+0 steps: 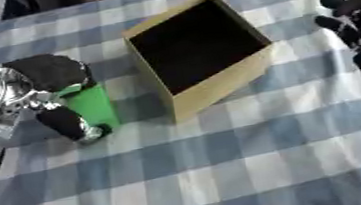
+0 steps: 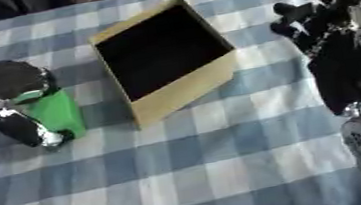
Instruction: Pick up objects on the table and place them in the box.
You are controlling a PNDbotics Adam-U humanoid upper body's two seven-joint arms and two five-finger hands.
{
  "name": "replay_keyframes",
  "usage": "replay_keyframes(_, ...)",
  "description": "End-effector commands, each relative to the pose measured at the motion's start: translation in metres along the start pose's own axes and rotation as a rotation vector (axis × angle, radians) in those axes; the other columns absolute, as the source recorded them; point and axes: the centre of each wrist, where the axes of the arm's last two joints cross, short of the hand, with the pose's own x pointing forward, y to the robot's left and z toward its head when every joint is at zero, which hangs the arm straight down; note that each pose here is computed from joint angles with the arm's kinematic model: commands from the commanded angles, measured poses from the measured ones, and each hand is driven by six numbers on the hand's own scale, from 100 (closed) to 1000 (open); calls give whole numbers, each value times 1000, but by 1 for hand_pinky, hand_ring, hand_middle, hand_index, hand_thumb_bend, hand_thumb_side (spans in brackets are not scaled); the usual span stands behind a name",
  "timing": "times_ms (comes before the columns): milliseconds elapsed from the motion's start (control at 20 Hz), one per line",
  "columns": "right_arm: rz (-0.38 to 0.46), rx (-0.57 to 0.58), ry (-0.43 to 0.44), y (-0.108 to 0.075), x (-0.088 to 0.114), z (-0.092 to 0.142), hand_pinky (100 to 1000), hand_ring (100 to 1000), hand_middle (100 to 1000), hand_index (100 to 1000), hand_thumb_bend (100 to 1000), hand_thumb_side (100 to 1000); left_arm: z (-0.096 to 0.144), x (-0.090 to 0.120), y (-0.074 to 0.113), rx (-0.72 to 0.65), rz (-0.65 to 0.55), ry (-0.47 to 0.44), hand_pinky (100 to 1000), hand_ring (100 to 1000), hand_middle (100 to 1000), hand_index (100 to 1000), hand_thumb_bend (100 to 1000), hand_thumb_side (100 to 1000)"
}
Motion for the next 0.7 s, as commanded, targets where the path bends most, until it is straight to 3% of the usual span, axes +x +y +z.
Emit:
replay_keyframes(50,11,6,-17,0,6,-2,823,867,547,901,100,881,16,-10,10,12,-19,10,541,554,513,612,100,570)
replay_keyframes(300,12,5,-18,0,6,-2,823,867,547,900,100,881,30,-12,20,63,-19,2,543,549,508,618,100,506)
replay_keyframes(700,14,17,-53,-2,11,-7,821,865,549,899,100,886,73,-25,62,317,25,69,563,551,512,634,100,408)
